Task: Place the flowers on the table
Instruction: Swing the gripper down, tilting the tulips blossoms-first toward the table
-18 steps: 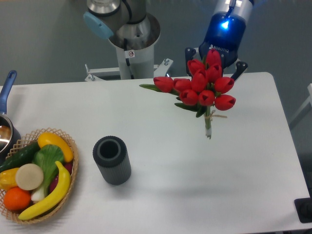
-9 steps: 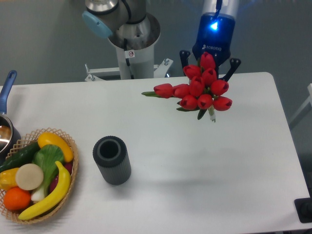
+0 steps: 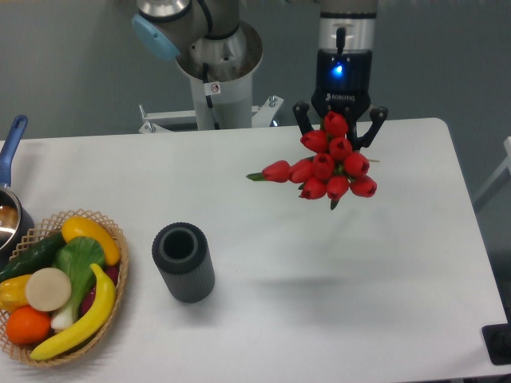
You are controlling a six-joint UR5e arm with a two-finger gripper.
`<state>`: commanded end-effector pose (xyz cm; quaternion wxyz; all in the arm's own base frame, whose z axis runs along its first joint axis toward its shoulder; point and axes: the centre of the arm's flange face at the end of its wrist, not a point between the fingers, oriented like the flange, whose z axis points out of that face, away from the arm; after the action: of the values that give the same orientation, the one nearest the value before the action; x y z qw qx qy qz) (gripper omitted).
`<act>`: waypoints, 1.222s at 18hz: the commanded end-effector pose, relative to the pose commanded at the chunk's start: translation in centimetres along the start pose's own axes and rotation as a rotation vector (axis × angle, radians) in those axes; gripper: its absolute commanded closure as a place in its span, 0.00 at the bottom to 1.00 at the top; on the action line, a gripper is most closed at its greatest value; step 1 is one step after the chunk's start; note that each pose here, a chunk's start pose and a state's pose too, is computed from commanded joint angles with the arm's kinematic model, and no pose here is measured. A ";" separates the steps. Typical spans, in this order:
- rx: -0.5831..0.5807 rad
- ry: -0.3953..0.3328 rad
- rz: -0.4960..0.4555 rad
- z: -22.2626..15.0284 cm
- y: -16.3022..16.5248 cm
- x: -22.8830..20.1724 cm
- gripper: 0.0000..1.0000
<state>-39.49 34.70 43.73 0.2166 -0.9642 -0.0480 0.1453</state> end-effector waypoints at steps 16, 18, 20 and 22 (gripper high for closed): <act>-0.461 -0.023 0.187 12.9 0.9 1.1 0.57; -0.508 -0.019 0.206 14.8 1.0 1.3 0.57; -0.543 -0.009 0.230 16.7 0.7 1.8 0.57; -0.579 0.006 0.250 18.9 0.9 2.4 0.57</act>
<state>-42.86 41.93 26.38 -0.0863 -0.9847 0.0322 0.1482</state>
